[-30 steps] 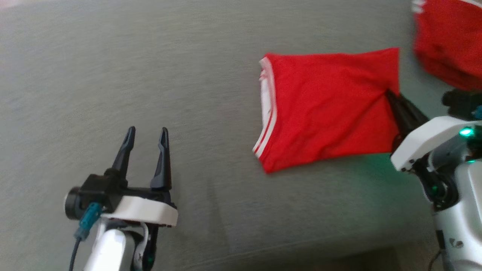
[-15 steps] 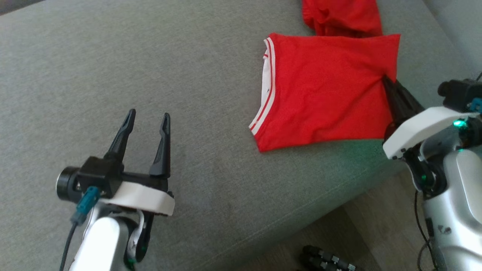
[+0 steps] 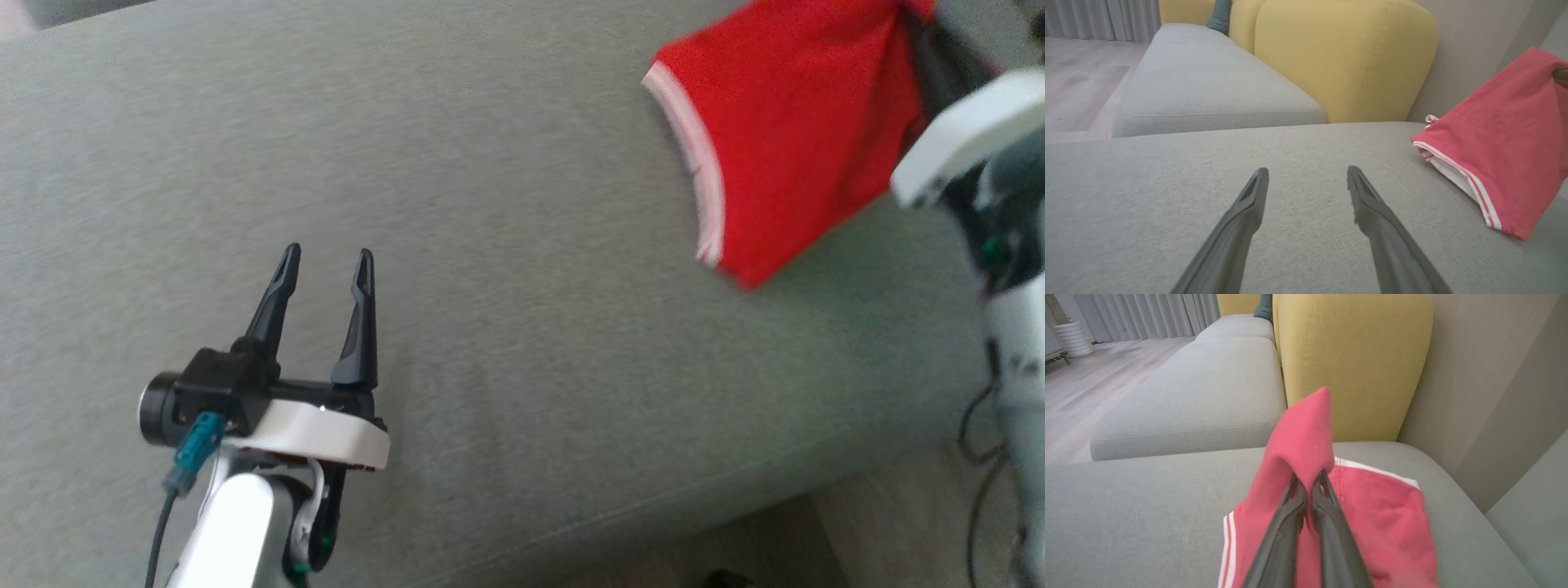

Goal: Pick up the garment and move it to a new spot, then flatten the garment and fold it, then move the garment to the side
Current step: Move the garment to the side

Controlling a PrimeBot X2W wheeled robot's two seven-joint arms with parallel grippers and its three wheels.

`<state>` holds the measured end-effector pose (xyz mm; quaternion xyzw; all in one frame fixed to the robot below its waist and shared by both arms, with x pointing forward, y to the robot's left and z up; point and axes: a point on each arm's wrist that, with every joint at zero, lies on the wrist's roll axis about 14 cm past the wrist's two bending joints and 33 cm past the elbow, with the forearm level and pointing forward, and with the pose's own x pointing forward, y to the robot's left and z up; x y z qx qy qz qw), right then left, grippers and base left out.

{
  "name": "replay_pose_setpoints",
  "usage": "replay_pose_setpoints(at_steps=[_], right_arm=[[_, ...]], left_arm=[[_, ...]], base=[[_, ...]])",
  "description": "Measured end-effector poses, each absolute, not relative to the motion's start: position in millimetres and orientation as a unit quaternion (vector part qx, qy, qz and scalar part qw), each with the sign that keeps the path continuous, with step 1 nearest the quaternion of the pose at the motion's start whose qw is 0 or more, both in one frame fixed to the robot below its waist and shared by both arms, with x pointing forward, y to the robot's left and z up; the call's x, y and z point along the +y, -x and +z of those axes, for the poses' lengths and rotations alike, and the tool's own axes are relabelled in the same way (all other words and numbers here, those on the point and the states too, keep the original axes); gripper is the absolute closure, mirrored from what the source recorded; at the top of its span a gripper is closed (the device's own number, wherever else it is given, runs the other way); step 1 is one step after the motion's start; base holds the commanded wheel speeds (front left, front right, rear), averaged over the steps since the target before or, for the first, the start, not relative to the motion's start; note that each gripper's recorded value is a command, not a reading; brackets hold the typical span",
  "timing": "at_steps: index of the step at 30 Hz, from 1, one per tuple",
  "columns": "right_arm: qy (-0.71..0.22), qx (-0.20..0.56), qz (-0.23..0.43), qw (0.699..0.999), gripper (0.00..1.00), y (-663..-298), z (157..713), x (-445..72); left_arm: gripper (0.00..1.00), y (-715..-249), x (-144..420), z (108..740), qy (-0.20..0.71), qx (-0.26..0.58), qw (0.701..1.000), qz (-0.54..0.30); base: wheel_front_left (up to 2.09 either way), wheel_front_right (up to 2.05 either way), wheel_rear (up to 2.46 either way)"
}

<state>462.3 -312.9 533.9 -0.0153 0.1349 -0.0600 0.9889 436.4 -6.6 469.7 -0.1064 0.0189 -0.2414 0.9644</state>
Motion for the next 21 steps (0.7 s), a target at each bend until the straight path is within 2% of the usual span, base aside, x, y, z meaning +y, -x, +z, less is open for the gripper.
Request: replay_pose_setpoints(at_steps=[8,21], right_arm=[[0.034,0.118,-0.06,0.991,1.0,-511,568,-314],[0.103,0.199,-0.113,0.968,1.0,-521,559,-369]], left_arm=[[0.0,-431,25,471,0.102,0.017,0.975,-0.195],[0.0,-428,49,465,0.103,0.022,0.981,-0.16]], base=[[0.0,0.0,0.0],[0.0,0.0,0.0]])
